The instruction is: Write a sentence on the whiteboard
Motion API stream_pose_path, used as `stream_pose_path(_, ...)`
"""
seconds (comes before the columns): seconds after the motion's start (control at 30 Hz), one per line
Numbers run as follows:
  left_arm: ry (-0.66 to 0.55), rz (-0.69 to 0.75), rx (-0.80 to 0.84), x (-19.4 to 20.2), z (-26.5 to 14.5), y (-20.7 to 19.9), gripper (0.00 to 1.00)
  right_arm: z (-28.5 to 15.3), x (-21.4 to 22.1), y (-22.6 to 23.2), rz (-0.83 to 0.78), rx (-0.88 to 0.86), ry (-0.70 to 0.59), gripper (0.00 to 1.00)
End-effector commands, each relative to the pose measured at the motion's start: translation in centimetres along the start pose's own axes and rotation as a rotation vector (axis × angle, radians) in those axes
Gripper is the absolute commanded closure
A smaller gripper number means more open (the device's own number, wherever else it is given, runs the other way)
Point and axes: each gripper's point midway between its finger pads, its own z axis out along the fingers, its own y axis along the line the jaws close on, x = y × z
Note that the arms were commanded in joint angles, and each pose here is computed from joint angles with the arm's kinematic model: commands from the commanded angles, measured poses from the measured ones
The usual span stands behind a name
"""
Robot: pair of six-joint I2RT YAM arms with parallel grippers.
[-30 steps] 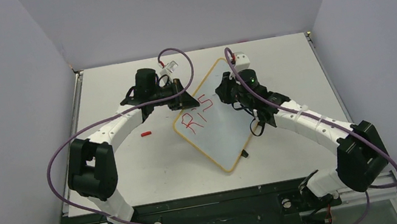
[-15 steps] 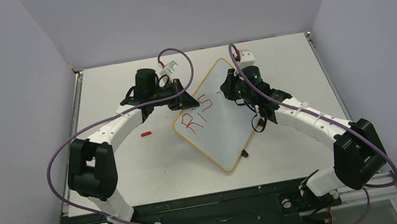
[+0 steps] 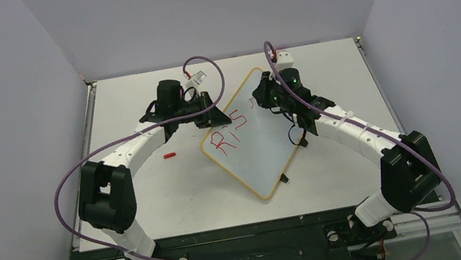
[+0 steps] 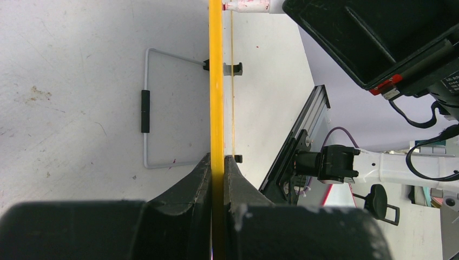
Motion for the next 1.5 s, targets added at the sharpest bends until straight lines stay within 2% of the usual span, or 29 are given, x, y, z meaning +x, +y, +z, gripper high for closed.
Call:
stream_pose_path(0.0, -0.036, 0.122, 0.091, -1.1, -1.0, -3.5, 1.0, 0.4, -2.0, 1.9, 0.027, -0.07, -0.046, 1.0)
stream_pose_path(0.5, -0.037, 0.12, 0.088, -1.1, -1.0, -3.4, 1.0, -1.1, 0.9, 3.2, 0.003, -0.128, 0.02, 1.0)
stream_pose_path(0.77, -0.039, 0.12, 0.084, -1.2, -1.0, -3.4, 1.0, -2.0, 3.3, 2.0, -0.009, -0.095, 0.049, 1.0)
stream_pose_path(1.23, -0.041, 0.118, 0.081, -1.2, -1.1, -3.4, 1.0, -1.7, 3.3, -2.4, 0.005, 0.047, 0.041, 1.0)
stream_pose_path(1.47, -0.042, 0.116, 0.082, -1.2, -1.0, -3.4, 1.0, -1.1, 1.6, -3.6, 0.026, 0.075, 0.011, 1.0)
